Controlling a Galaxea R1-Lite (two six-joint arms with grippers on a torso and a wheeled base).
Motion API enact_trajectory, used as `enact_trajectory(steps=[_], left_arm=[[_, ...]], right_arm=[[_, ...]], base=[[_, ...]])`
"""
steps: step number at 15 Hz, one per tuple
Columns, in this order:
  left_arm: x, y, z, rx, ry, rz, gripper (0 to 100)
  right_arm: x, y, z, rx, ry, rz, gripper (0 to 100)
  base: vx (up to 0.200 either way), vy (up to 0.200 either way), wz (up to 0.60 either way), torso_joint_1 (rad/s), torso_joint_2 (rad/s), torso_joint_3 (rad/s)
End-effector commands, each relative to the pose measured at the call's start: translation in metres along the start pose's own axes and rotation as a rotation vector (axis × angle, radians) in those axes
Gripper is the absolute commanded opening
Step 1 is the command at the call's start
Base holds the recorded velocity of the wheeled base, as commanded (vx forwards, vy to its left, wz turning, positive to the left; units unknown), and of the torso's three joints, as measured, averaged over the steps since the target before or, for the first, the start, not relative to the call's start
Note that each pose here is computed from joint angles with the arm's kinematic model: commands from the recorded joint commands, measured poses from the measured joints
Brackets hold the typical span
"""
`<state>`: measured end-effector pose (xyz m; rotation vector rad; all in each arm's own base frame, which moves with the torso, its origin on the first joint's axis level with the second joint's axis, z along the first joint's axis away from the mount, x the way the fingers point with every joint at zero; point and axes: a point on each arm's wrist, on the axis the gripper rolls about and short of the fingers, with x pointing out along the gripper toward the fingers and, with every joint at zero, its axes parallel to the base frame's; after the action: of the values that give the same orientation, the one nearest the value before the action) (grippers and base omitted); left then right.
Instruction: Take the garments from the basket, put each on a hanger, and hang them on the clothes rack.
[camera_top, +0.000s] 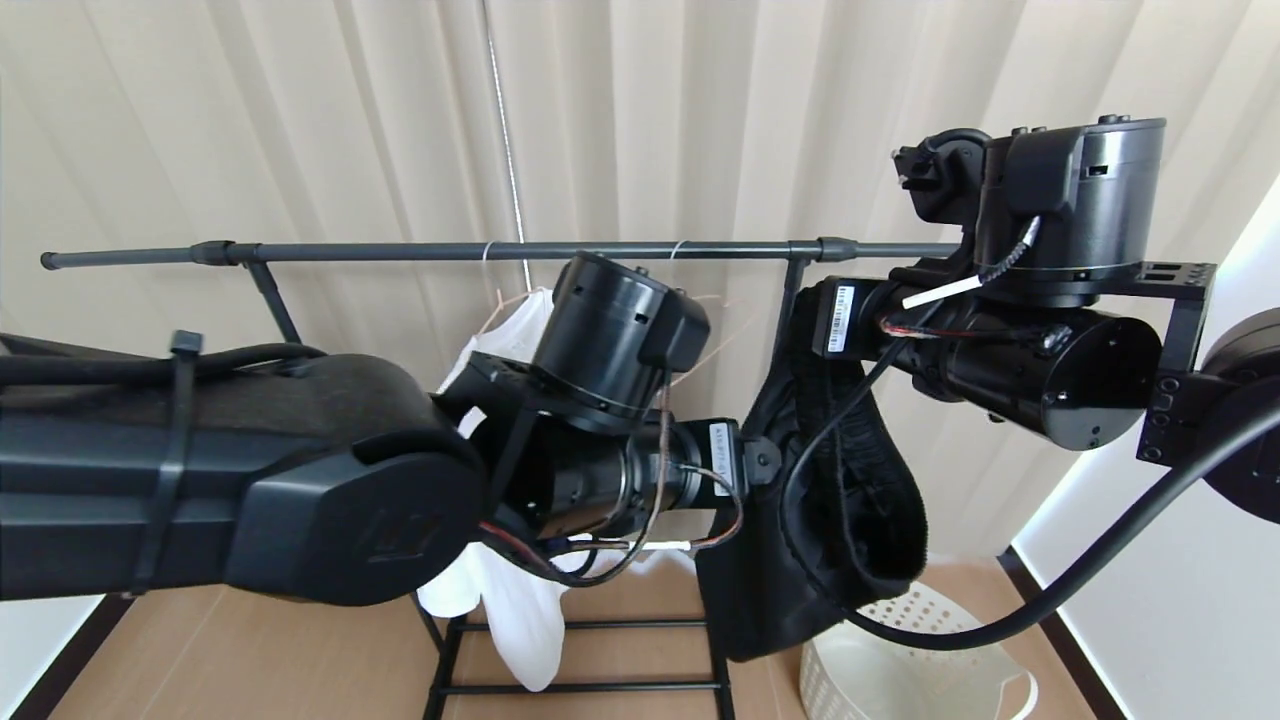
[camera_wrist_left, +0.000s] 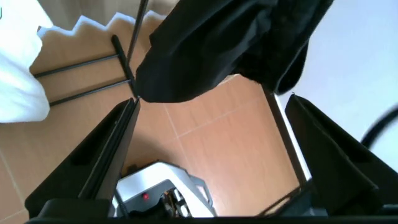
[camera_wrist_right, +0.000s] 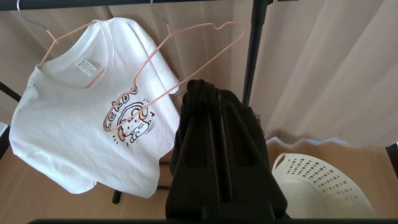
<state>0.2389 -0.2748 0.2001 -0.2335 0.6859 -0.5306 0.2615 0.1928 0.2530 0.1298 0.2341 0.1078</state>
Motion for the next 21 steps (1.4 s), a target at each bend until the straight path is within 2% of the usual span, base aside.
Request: enact_trajectory(steps=[1,4,12,17,20,21], left_arm=[[0.023,-0.006,-0.007,0.003,0.026,0.008,100],[0.028,-0.010,-0.002,-0.047,0.007,-0.001,100],[0.032,-0.009,-0.003,-0.061,-0.012,0.005,100],[0.054,0.004,-0.008,-0.057,-0.024,0.117,100],[0.055,0.012,-0.014,-0.049,-0.024,0.180,100],[0.056,0.017,-0.019,-0.029,-0.016,0.213,100]], right_arm=[[0.001,0.001,-0.001,-0.003,0.003,0.003,0],[-0.003,0.005,-0.001,0.002,0.003,0.019,0],[-0.013,0.023,-0.004,0.048,0.008,0.081,0],[-0.018,0.025,-0.003,0.056,0.004,0.096,0],[-0.021,0.021,0.006,0.072,-0.020,0.091,0],[-0.021,0.016,0.010,0.079,-0.031,0.080,0]], base=[[0.000,0.000,0.00,0.000,0.00,0.000],[0.000,0.000,0.00,0.000,0.00,0.000],[0.000,0.000,0.00,0.000,0.00,0.000],[0.000,0.000,0.00,0.000,0.00,0.000],[0.000,0.000,0.00,0.000,0.00,0.000],[0.000,0.000,0.00,0.000,0.00,0.000]])
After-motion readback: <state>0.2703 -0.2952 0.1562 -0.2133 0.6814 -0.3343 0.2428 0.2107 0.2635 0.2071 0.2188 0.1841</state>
